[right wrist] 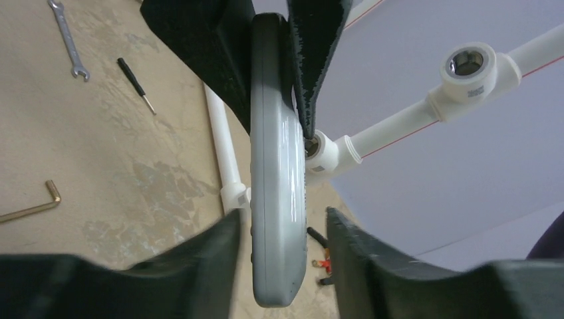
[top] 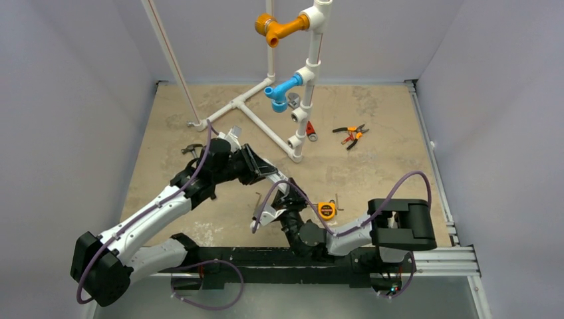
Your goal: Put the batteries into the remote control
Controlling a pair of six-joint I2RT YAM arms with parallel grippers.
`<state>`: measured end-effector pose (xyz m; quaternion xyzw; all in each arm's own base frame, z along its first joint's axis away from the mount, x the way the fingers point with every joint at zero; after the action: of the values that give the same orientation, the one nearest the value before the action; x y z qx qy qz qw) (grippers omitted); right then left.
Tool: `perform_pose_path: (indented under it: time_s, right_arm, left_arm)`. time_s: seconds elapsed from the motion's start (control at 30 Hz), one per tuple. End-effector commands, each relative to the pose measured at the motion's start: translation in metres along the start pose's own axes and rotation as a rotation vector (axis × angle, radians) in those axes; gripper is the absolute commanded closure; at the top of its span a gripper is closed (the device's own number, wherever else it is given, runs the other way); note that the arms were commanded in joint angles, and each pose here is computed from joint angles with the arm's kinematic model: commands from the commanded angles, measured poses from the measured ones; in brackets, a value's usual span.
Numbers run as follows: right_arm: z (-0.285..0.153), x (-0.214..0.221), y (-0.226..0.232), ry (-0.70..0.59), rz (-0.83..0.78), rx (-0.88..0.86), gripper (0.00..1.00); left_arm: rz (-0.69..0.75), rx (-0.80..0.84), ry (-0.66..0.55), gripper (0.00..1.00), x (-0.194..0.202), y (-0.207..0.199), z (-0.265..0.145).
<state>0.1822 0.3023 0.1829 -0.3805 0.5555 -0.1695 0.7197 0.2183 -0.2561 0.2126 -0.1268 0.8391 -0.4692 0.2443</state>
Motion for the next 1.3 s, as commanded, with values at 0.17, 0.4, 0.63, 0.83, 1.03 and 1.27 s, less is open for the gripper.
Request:
perform_pose_path:
  time_s: [0.17,0.4,0.63,0.83,1.03,1.27]
  right_arm:
    - [-0.015,-0.029,0.017,0.009,0.415,-0.329,0.34]
    - [-0.023,-0.029,-0.009,-0.012,0.773,-0.56,0.3]
    - [-0.024,-0.016,-0.019,0.006,0.965,-0.689,0.28]
    - [-0.024,-0.015,-0.01,0.02,0.98,-0.756,0.27]
    - [-0.02,0.001,-0.003,0.066,0.944,-0.72,0.29]
    - [-0.016,0.009,-0.002,0.088,0.932,-0.686,0.37]
  left_arm:
    - [0.114,0.127,-0.037,1.0,0.0,-0.009,-0.001]
    - [0.202,0.231,-0.081,1.0,-0.001,-0.015,-0.001]
    - [0.259,0.365,-0.038,1.0,0.01,-0.027,-0.001]
    - [0.273,0.391,-0.017,1.0,0.013,-0.032,-0.001]
    - [0.281,0.42,-0.015,1.0,0.013,-0.039,-0.005]
    - [0.304,0.455,0.007,1.0,0.016,-0.046,-0.008]
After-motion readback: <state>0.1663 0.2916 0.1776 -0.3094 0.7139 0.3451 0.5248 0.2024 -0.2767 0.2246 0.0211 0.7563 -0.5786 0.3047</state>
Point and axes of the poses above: each gripper's point midway between its finger pads, its own z axis out along the fingers, its own y axis along the line the jaws close on, x = y × z, the point moved 1 cm from there along -z, back along the fingers, and after that the axes turned 3 degrees about z, right-handed, at the moved point
